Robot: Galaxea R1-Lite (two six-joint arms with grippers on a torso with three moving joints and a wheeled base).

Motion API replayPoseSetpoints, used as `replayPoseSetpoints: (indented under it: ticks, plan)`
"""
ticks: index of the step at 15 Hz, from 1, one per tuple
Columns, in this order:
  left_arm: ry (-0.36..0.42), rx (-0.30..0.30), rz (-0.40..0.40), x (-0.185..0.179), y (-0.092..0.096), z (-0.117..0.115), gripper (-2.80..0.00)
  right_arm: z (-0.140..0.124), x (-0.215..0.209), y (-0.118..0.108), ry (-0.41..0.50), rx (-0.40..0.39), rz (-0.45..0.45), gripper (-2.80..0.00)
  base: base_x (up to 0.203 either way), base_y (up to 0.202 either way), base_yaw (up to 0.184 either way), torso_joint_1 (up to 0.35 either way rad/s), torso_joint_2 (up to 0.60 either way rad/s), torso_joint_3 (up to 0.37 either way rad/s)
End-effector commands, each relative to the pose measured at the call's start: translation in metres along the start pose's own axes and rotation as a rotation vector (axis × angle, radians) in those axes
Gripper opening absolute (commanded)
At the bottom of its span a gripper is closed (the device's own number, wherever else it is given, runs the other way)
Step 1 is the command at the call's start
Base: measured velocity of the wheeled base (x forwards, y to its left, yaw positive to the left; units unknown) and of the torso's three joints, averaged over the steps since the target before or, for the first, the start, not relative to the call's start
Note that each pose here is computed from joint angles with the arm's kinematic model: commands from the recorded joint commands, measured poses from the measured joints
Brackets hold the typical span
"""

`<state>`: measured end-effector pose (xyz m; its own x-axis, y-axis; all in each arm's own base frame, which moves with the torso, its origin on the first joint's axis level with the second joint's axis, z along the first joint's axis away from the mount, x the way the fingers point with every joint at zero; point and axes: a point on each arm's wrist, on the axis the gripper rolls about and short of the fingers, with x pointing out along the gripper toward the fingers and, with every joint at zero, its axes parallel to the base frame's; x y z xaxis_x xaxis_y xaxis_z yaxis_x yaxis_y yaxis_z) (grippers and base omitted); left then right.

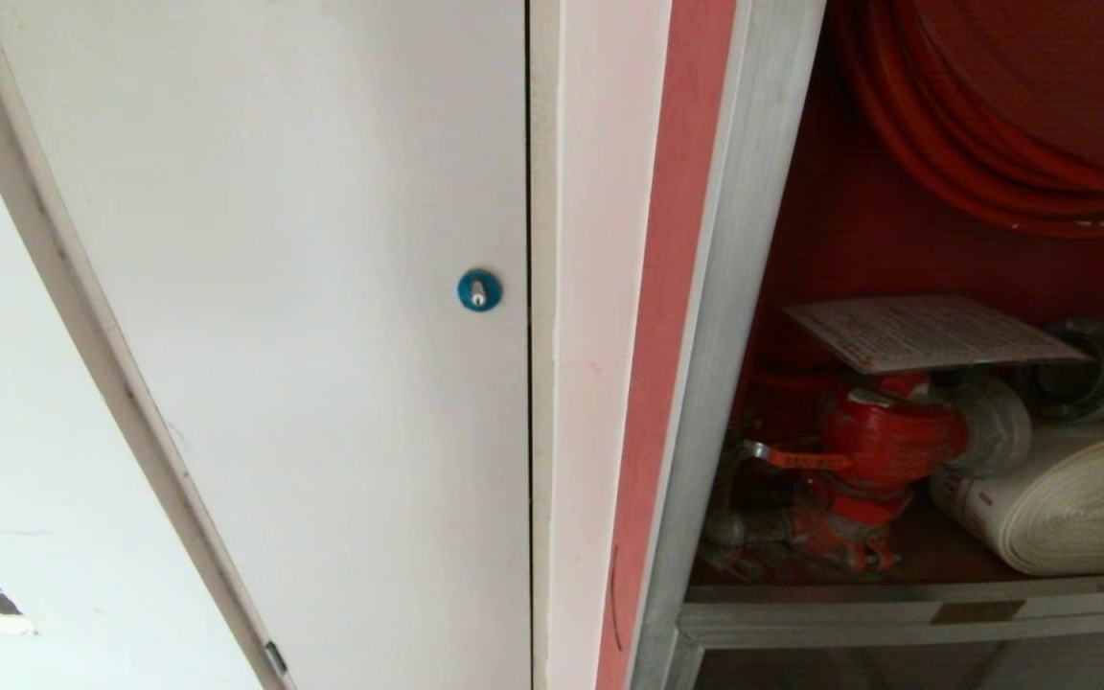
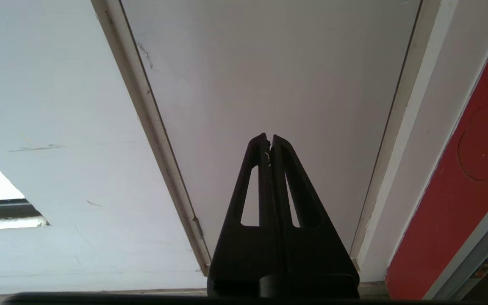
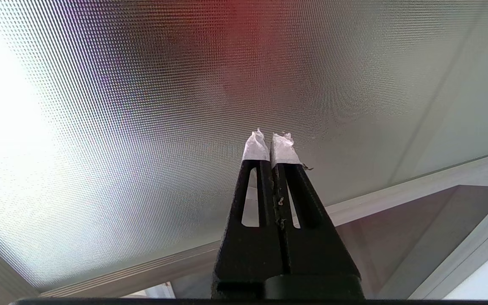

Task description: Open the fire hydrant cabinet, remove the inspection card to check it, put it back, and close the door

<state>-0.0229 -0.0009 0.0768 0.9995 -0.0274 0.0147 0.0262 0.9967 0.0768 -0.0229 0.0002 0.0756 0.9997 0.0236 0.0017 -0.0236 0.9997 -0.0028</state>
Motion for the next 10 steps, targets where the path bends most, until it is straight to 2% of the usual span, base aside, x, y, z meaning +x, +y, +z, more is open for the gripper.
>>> replayPoseSetpoints:
  ticks: [1,10]
  plan:
    - [0.007,0.000,-0.001,0.0006,-0.0001,-0.0020,-2.80,0.0003,-0.0001,0.0000,-0.001,0.000,0.001,-2.80,0.000,0.000,0.000,0.000,0.00,0.000]
    - [0.007,-0.005,0.000,0.0006,-0.0001,-0.0020,-2.80,-0.0001,0.0000,0.0000,0.000,0.000,0.001,-2.80,0.000,0.000,0.000,0.000,0.00,0.000]
